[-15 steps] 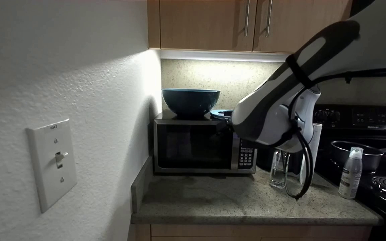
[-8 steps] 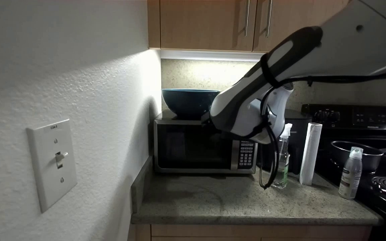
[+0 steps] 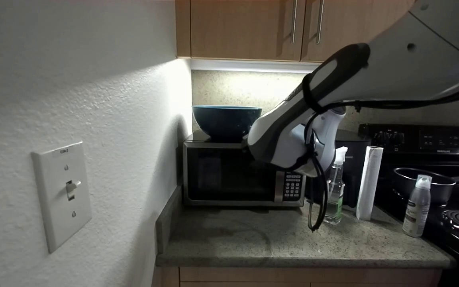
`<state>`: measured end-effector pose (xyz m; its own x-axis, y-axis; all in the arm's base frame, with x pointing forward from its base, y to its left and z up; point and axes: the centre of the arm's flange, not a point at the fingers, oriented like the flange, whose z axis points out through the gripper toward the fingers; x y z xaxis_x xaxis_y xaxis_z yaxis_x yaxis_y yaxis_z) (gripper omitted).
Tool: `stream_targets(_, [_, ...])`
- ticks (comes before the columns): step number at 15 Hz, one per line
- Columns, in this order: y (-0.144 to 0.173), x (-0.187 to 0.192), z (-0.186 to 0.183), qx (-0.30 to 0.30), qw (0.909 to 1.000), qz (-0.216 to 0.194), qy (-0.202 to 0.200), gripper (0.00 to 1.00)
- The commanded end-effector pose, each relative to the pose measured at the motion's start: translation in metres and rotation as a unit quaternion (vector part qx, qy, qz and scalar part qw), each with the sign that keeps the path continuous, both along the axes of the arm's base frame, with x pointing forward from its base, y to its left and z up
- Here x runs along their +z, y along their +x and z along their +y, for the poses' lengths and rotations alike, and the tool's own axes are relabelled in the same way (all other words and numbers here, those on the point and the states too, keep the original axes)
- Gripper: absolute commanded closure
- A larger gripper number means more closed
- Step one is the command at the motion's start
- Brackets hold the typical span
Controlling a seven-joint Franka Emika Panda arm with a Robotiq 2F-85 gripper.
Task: Open the microwave door
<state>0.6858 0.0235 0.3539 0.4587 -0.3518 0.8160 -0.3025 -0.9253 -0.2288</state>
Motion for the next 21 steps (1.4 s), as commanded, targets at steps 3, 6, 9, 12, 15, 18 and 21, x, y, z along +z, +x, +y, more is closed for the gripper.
stream_targets(3, [-0.027,-0.002,-0.006,-0.046,0.9987,0.016,0.016,0.0])
stream_targets(6, [-0.035,-0.004,-0.009,-0.06,0.9979,0.02,0.013,0.0])
stream_targets(9, [-0.043,-0.003,-0.011,-0.073,0.9971,0.019,0.006,0.0])
stream_targets(12, [-0.032,-0.011,-0.016,-0.061,0.998,0.013,-0.004,0.0])
stream_targets(15, [-0.032,-0.01,-0.015,-0.061,0.9981,0.012,-0.006,0.0])
stream_targets(18, [-0.013,-0.014,-0.015,-0.079,0.9968,0.005,-0.011,0.0])
stream_targets(21, [-0.003,-0.02,-0.023,-0.098,0.9951,0.005,-0.016,0.0])
